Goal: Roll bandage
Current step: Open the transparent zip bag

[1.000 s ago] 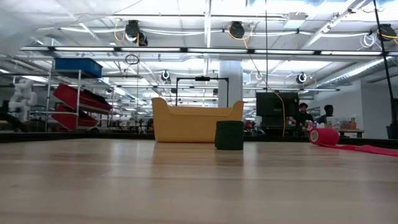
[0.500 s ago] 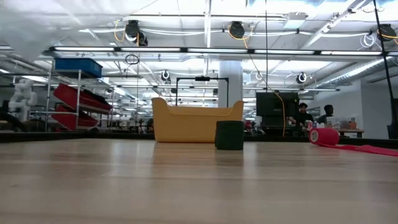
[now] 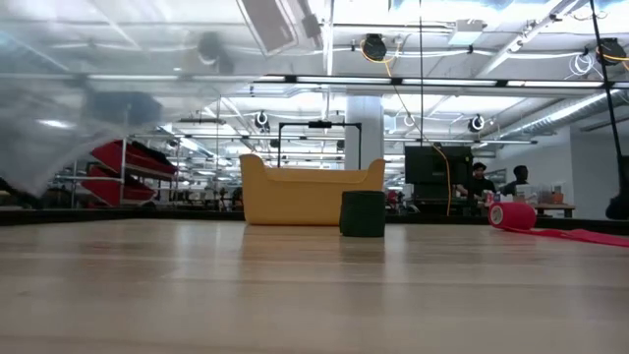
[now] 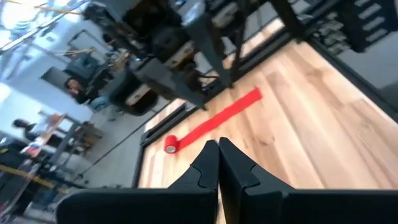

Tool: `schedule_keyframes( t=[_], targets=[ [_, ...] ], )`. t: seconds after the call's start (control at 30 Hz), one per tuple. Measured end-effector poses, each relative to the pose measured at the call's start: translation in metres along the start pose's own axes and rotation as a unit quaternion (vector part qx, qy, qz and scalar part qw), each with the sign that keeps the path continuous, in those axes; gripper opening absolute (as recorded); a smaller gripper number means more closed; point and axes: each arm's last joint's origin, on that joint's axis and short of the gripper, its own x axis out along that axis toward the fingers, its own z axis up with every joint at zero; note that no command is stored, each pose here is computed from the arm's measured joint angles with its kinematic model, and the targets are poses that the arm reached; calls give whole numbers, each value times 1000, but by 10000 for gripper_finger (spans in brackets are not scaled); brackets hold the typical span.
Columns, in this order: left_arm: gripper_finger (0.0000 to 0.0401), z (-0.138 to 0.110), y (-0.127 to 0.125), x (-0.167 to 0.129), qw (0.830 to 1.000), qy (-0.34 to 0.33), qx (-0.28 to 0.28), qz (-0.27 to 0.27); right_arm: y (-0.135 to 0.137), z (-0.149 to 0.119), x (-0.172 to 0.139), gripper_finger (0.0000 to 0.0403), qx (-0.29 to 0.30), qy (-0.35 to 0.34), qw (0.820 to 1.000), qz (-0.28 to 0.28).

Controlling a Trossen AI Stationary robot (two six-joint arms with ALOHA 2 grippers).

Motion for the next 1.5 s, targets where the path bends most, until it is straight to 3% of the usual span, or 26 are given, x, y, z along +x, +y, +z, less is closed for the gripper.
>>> schedule_keyframes(
  t=[0.53, 1.5],
  targets=[
    [0, -3, -2, 6, 999, -4, 10, -42, -12, -20, 36, 135, -28, 12, 999, -37],
    [0, -3, -3, 6, 999, -5, 8, -46, -28, -30, 51, 135, -6, 19, 998, -56]
  ],
)
